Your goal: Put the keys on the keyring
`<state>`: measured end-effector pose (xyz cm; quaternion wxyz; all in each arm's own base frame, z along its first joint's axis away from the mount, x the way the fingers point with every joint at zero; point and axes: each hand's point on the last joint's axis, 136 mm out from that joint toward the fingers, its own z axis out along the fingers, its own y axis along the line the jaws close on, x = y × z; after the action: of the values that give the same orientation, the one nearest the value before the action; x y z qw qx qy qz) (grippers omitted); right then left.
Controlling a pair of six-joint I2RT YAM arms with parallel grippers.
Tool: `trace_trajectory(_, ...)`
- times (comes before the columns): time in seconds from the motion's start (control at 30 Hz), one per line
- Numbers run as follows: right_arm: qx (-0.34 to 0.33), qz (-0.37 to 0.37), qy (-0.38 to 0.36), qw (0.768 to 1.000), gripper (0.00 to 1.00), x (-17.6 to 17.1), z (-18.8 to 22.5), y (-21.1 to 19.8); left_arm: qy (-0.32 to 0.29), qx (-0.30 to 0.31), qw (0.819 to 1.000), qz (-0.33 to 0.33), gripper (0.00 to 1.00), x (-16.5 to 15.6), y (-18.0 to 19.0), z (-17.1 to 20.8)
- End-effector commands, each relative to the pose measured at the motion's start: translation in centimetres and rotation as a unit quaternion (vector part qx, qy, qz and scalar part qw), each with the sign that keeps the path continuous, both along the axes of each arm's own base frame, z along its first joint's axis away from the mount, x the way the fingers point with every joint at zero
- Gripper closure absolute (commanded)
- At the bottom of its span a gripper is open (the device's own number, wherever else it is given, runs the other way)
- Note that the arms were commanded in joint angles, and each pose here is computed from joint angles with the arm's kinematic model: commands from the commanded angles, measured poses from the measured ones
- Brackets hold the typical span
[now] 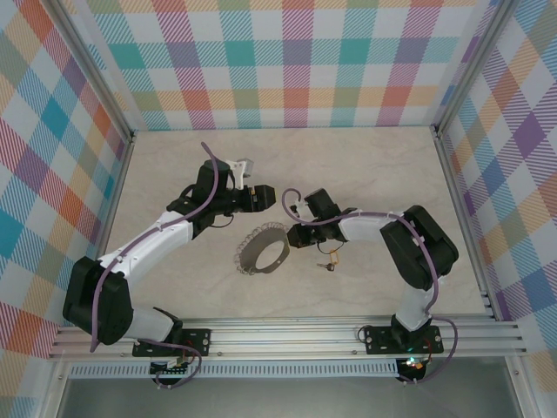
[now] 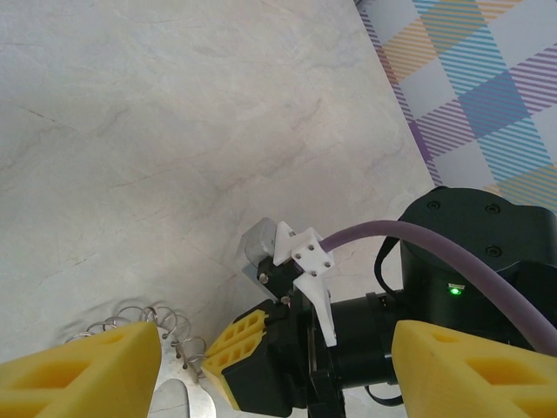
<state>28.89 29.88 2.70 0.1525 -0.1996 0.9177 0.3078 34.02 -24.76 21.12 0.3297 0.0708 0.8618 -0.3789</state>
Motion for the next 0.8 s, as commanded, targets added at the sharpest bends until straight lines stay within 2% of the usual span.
trace_trajectory(0.0, 0.001, 0.01, 0.003, 1.0, 0.96, -0.2, 0.2, 0.4, -0.016, -0.014, 1.0, -0.005, 0.29, 0.5, -0.3, 1.3)
trace_trajectory(0.03, 0.0, 0.012, 0.002, 1.0, 1.0, -0.2, 0.3, 0.4, -0.016, -0.014, 1.0, -0.005, 0.29, 0.6, -0.3, 1.3)
trace_trajectory(0.13, 0.001, 0.016, -0.006, 1.0, 1.0, -0.2, 1.2, 0.3, -0.017, -0.014, 1.0, -0.005, 0.29, 0.5, -0.2, 1.4)
trace_trajectory(0.23, 0.011, 0.024, -0.037, 0.999, 1.0, -0.1, 4.1, 0.3, -0.022, -0.011, 1.0, -0.001, 0.29, 0.5, 0.0, 1.9)
trace_trajectory(0.5, 0.08, 0.029, -0.176, 0.981, 1.0, 0.8, 15.8, 0.1, -0.053, -0.024, 0.998, -0.003, 0.31, 0.0, 0.8, 5.0)
trace_trajectory(0.77, 0.17, 0.01, -0.274, 0.946, 1.0, 1.7, 24.9, -0.4, -0.107, -0.059, 0.991, -0.053, 0.42, -2.0, 0.8, 10.2)
